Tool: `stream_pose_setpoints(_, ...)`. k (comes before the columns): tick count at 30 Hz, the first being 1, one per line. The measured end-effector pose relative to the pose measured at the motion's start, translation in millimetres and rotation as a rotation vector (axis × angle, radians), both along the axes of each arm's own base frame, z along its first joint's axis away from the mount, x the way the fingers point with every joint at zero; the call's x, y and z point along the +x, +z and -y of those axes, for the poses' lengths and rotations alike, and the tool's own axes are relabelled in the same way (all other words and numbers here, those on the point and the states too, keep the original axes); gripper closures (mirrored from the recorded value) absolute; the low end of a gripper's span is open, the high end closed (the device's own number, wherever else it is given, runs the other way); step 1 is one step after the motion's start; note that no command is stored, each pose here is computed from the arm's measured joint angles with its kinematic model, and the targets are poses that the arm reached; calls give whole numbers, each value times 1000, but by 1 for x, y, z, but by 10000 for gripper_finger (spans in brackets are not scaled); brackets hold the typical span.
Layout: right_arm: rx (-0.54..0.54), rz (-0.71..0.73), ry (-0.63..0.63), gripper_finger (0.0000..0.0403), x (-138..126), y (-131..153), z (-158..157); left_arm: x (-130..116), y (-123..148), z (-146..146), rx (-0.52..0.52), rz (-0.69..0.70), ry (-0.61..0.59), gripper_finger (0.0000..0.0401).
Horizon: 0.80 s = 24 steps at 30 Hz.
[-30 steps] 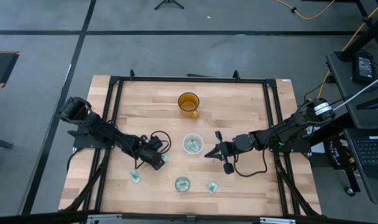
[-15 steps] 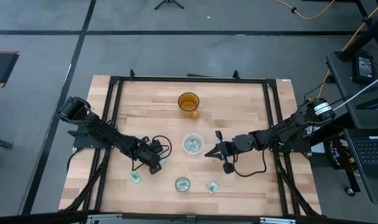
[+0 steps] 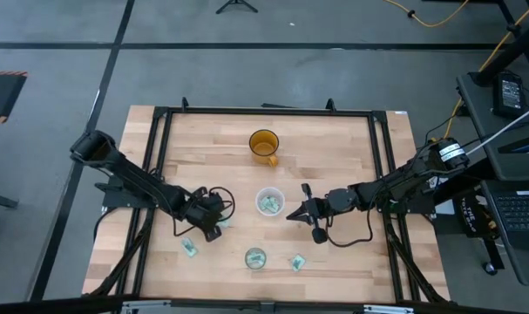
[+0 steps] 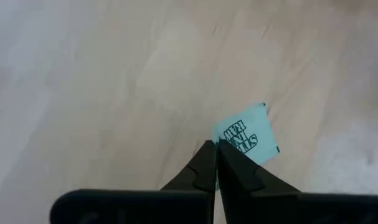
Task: Pick and place Stevia / Truvia into bins
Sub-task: Put the stevia packet into the transparent glass container
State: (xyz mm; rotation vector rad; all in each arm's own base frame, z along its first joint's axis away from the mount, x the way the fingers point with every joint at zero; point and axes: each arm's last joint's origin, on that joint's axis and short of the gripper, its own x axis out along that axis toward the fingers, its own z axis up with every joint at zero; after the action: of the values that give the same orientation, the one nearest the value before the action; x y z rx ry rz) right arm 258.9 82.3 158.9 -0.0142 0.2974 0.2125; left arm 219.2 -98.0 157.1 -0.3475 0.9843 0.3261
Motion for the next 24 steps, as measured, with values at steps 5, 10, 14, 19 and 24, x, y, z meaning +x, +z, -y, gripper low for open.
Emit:
stream_pose_setpoints(5,-1,0,1,391,0,0,0,-1,9,-1,34,42,-58,397)
stream_pose_setpoints(10,-2,0,1,391,0,0,0,0,11,-1,70,52,-102,397)
stream_pose_setpoints(14,-2,1,1,391,0,0,0,0,11,-1,82,53,-124,398)
stream_pose_setpoints(19,-3,1,1,391,0,0,0,4,14,0,77,103,-114,398)
stream_pose_setpoints(24,-3,1,1,391,0,0,0,9,18,3,70,178,-115,398)
